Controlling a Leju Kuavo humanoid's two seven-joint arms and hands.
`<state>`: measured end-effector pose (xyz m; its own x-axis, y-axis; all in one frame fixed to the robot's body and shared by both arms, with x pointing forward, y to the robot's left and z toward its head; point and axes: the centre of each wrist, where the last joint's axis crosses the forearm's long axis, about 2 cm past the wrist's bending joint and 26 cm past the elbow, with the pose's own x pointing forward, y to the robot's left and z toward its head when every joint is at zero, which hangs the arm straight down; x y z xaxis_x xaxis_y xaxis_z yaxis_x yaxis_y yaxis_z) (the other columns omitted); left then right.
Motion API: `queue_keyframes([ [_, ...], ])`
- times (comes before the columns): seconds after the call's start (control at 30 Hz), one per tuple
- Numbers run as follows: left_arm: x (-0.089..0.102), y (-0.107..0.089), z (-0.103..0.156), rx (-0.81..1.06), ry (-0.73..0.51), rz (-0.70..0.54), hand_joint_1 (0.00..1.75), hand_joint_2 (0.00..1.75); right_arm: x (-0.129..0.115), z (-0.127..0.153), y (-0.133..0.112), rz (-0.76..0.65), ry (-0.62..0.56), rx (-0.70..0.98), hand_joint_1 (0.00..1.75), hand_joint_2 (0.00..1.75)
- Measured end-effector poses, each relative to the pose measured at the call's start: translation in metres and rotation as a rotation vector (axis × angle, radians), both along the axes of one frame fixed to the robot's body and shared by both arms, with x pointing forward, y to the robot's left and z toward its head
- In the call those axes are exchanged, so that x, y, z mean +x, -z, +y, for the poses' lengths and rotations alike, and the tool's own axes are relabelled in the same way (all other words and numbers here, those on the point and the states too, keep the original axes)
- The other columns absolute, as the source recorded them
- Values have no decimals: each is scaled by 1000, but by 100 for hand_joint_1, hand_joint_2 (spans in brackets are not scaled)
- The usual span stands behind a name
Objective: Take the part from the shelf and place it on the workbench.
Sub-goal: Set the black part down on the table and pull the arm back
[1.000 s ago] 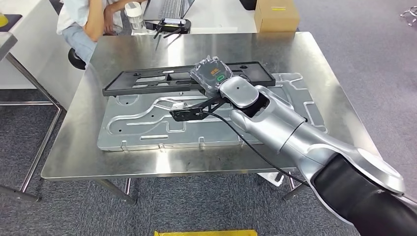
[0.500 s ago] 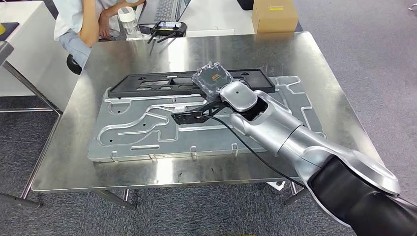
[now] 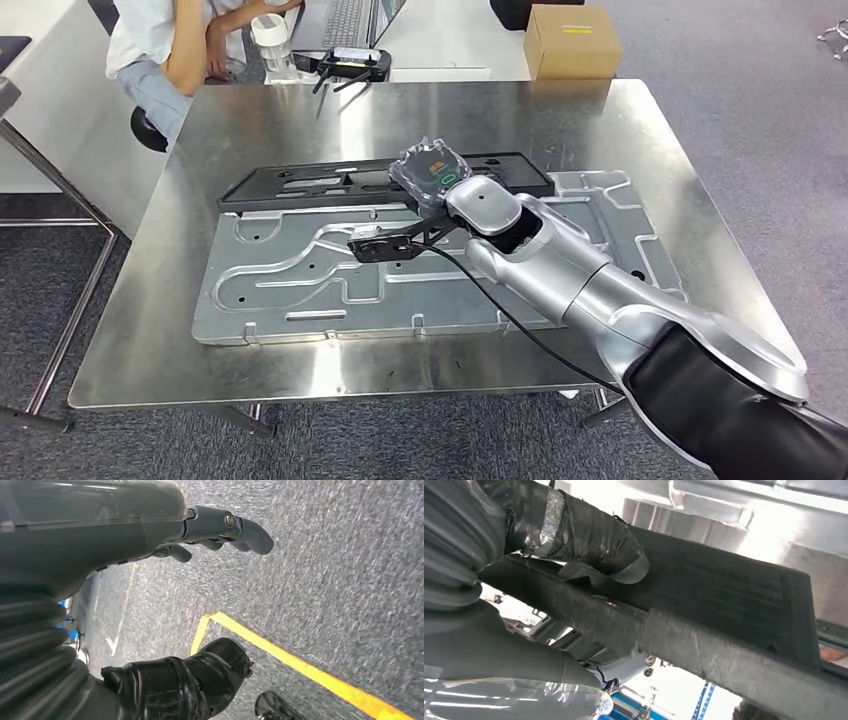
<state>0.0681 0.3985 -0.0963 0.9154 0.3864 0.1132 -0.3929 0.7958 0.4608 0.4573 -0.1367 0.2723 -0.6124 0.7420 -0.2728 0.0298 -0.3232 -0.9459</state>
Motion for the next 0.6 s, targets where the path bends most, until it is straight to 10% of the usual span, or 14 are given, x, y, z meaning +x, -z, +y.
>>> queue_keyframes([
  [0.5, 0, 0, -3, 10, -11, -14, 0, 175, -12, -5, 36, 56, 4, 68, 175, 175],
  [0.6, -1, 1, -4, 12, -17, -16, 0, 175, -16, -5, 47, 66, -1, 92, 44, 44],
])
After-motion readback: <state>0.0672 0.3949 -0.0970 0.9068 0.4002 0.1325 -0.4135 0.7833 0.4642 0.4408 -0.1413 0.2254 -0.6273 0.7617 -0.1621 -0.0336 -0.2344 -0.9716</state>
